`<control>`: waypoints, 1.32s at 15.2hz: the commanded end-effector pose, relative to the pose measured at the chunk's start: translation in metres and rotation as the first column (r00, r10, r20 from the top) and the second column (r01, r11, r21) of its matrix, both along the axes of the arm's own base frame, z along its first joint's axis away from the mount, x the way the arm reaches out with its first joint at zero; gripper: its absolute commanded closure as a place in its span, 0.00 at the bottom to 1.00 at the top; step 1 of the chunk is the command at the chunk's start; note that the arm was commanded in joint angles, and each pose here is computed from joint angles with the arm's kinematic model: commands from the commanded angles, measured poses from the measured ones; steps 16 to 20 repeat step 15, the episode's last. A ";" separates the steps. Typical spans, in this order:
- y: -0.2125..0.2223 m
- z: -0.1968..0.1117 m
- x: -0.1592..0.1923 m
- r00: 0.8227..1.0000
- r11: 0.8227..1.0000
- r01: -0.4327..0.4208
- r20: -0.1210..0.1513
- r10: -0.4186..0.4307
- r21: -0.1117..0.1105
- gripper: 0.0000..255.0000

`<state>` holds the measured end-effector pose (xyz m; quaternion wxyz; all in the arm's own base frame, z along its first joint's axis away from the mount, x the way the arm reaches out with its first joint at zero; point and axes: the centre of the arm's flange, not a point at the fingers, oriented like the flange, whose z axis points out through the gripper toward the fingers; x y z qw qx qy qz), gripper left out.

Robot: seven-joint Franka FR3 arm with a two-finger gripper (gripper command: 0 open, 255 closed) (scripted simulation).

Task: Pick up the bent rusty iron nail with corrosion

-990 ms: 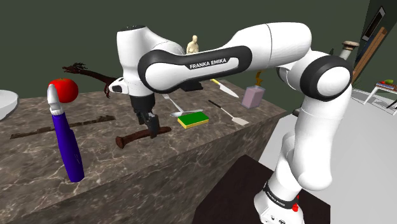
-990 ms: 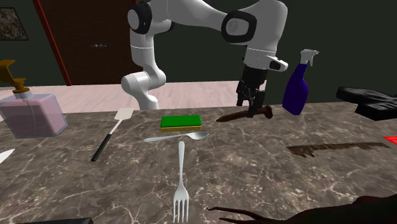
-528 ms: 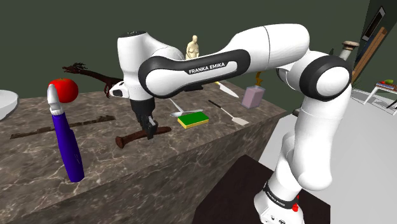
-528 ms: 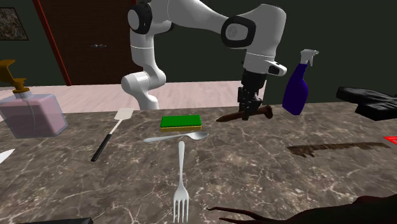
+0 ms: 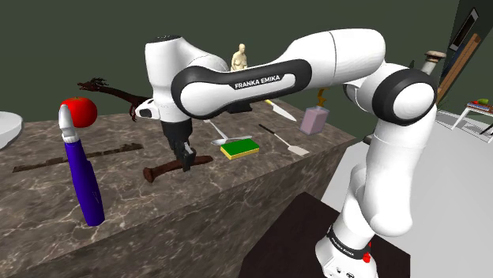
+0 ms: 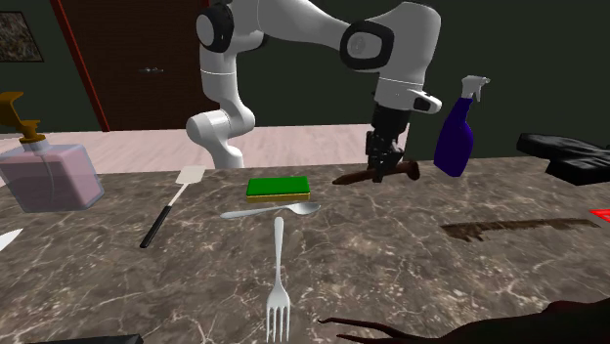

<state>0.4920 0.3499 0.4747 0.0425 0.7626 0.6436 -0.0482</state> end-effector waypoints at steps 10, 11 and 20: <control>0.000 0.057 0.000 1.000 1.000 0.000 0.000 0.000 0.000 1.00; 0.000 0.063 0.000 1.000 1.000 0.000 0.000 0.000 0.000 1.00; 0.000 0.074 0.000 1.000 1.000 0.000 0.000 0.000 0.000 1.00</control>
